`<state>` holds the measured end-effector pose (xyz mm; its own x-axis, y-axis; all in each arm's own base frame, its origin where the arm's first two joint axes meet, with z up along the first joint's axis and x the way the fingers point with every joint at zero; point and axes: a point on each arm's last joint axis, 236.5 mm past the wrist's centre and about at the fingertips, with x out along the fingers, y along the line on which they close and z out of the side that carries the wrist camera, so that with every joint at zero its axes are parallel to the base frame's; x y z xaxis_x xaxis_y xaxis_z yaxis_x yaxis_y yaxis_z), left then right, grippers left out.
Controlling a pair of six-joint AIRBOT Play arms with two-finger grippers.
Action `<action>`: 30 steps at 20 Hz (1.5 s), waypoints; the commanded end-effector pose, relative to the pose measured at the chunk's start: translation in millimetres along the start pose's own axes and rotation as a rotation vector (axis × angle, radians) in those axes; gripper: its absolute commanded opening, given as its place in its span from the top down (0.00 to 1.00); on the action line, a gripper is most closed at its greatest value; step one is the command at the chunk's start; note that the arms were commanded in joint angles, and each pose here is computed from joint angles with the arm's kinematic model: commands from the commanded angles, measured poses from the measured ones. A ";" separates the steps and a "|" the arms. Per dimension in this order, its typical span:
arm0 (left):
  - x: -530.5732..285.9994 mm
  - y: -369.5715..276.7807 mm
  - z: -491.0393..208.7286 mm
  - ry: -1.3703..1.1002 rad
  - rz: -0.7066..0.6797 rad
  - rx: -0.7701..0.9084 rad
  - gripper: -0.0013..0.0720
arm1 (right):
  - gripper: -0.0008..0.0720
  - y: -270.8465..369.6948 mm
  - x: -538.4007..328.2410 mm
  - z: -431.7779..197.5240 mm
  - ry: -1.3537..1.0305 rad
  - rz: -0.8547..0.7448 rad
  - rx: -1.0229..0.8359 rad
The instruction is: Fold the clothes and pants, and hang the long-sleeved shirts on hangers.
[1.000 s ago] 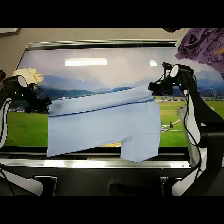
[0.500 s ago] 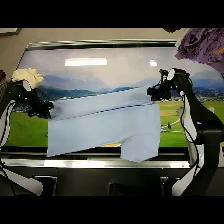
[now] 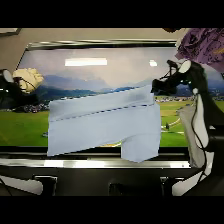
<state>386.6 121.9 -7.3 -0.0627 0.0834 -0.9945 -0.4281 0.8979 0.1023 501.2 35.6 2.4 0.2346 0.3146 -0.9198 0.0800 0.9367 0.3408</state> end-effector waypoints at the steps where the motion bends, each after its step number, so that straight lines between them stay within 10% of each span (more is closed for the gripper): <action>1: -24.5 47.4 -40.0 -0.013 -0.018 -0.092 0.04 | 0.37 -20.6 -66.3 -27.6 0.008 0.156 0.028; 13: 41.6 41.3 -189.2 0.108 -0.211 -0.238 0.06 | 0.33 -54.5 4.7 -269.8 0.347 0.355 0.337; 27: 42.1 41.3 -188.0 0.104 -0.211 -0.239 0.06 | 0.35 -44.9 33.1 -332.6 0.462 0.365 0.440; 30: 42.0 41.3 -188.0 0.104 -0.211 -0.243 0.06 | 0.49 -41.5 39.9 -322.0 0.403 0.387 0.466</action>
<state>196.8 81.2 -41.1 -0.0374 -0.1493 -0.9881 -0.6396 0.7633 -0.0911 185.7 56.8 -103.6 -0.0993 0.7305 -0.6756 0.4783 0.6304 0.6113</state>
